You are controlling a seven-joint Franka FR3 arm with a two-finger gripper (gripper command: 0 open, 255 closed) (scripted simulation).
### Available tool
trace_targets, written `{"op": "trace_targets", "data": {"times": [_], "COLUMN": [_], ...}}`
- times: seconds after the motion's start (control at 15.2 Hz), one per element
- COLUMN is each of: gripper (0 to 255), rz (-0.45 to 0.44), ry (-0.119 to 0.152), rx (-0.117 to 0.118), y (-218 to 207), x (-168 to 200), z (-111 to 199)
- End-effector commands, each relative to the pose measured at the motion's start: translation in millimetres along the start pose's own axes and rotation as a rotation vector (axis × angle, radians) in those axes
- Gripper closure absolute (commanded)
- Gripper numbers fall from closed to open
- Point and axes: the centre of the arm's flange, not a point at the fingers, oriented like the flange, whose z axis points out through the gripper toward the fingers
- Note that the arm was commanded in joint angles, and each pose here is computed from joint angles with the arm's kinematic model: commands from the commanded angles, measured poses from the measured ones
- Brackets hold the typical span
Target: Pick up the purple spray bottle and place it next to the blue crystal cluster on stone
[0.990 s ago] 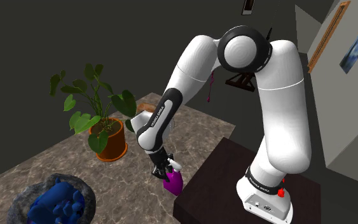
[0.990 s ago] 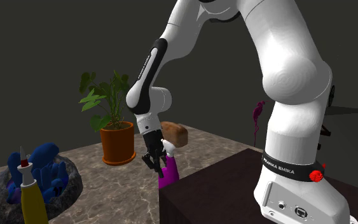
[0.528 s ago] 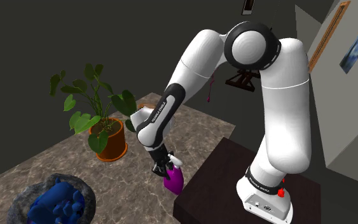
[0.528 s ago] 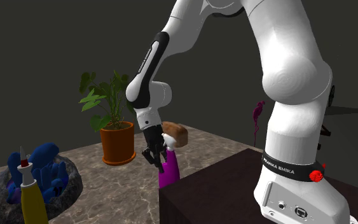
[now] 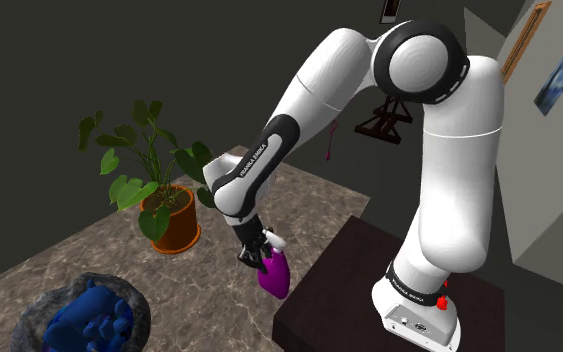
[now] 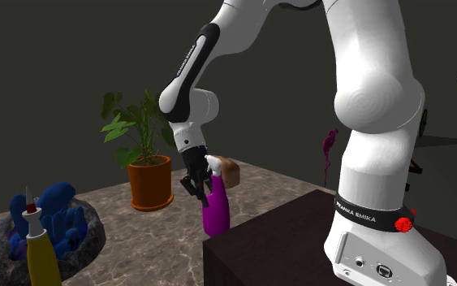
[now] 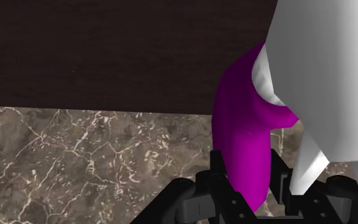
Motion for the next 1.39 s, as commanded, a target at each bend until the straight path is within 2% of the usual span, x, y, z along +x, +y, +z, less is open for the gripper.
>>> {"op": "trace_targets", "data": {"times": [0.0,1.32], "gripper": [255,255], "rz": [0.000,0.000], "ry": [0.000,0.000], "rx": [0.000,0.000], "y": [-1,-1], "x": [-6,-61], "z": [-8,-98]}}
